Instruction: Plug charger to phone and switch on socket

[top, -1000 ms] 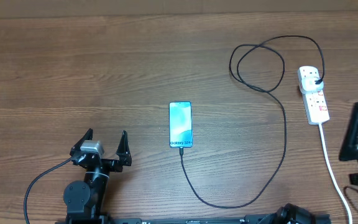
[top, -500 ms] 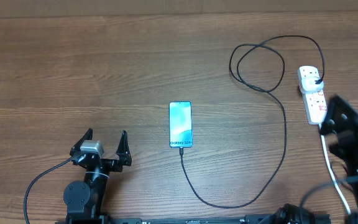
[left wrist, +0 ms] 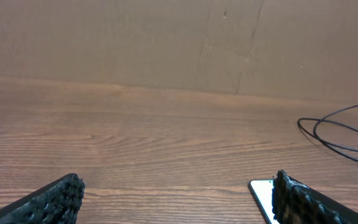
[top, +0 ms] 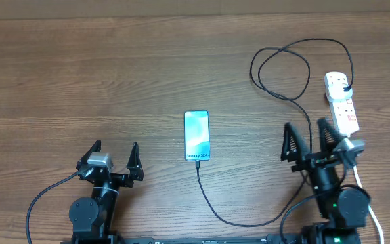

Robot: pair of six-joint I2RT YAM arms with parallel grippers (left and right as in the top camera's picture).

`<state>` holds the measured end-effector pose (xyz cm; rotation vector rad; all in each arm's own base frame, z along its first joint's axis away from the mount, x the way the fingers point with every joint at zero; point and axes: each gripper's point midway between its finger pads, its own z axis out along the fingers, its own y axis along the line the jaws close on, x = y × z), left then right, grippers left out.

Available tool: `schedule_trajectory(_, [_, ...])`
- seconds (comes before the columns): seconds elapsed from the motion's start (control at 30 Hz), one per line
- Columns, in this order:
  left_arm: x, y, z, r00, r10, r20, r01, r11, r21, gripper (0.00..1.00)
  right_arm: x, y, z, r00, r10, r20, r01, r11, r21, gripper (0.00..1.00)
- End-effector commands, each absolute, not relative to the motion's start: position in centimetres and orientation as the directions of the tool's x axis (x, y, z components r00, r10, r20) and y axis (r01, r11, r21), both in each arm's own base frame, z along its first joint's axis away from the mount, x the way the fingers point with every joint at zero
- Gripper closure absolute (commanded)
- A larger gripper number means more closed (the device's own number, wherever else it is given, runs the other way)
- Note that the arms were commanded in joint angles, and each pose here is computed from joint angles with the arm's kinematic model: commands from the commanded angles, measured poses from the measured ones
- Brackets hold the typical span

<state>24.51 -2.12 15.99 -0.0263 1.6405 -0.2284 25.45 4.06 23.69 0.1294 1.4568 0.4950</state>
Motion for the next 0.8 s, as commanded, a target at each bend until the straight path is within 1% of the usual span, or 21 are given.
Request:
schedule_trajectory(0.0, [24.5,-1.8,15.9,-0.081,-0.157,-0.984,0.108,0.98,-0.166,0.0,25.0,3.5,22.1,0.051,0.391,-0.919,-0.216,0.903,0.372,0.0])
schedule_trajectory(0.13, [24.5,-1.8,15.9,-0.081,-0.157,-0.984,0.108,0.98,-0.166,0.0,24.5,2.6,20.4,0.054,0.39,-0.919,-0.174,0.91,0.376,0.0])
schedule_trajectory(0.27, [24.5,-1.8,15.9,-0.081,-0.157,-0.984,0.108,0.98,-0.166,0.0,24.5,1.9,19.4,0.028,0.392,-0.92,-0.13,0.914,0.385,0.0])
schedule_trajectory(0.4, [24.5,-1.8,15.9,-0.081,-0.157,-0.984,0.108,0.98,-0.166,0.01,24.6,1.1,17.3,-0.038,0.393,-0.919,-0.069,0.916,0.395,0.0])
schedule_trajectory(0.63, [24.5,-1.8,15.9,-0.081,-0.157,-0.984,0.108,0.98,-0.166,0.0,24.6,0.7,17.1,-0.035,0.299,-0.954,-0.052,0.953,0.3,0.0])
schedule_trajectory(0.77, [24.5,-1.8,15.9,-0.081,-0.157,-0.984,0.108,0.98,-0.166,0.0,24.6,0.6,17.1,-0.034,0.292,-0.956,-0.048,0.955,0.293,0.0])
